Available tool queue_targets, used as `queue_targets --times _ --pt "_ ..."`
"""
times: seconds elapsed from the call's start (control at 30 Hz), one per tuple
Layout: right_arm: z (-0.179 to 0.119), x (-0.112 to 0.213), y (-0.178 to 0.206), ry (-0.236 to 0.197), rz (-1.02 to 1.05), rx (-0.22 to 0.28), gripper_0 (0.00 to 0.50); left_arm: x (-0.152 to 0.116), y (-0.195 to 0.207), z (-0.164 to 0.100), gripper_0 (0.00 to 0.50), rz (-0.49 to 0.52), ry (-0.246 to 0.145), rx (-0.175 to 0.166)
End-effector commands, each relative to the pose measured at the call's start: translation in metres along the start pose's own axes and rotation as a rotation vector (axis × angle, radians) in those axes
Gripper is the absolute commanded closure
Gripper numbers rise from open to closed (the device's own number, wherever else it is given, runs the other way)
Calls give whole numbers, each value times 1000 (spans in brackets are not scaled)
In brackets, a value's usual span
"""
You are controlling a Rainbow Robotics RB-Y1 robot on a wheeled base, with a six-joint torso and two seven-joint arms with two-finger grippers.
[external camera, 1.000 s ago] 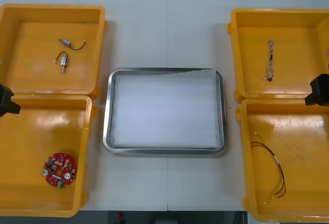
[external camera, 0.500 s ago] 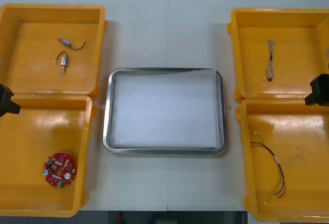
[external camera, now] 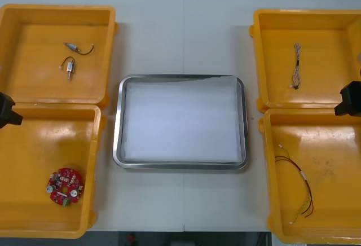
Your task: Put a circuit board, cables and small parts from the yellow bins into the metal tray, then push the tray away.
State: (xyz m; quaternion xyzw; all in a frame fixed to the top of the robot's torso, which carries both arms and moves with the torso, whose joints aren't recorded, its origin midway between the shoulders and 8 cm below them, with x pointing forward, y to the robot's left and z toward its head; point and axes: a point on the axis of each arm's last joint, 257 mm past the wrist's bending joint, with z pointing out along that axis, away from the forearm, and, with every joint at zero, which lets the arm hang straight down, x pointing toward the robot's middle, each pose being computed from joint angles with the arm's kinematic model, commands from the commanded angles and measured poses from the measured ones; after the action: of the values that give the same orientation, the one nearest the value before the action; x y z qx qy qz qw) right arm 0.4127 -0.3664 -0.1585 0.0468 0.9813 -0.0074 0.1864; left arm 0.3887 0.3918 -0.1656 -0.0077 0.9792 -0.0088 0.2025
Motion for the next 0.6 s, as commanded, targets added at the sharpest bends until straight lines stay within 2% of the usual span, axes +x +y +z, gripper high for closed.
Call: queue_targets --times 0.03,0.6 --pt "-7 -7 3 -39 -36 -12 0 -10 13 -15 0 34 -33 -42" --pt "-7 -7 3 -39 -36 -12 0 -10 13 -15 0 34 -33 -42"
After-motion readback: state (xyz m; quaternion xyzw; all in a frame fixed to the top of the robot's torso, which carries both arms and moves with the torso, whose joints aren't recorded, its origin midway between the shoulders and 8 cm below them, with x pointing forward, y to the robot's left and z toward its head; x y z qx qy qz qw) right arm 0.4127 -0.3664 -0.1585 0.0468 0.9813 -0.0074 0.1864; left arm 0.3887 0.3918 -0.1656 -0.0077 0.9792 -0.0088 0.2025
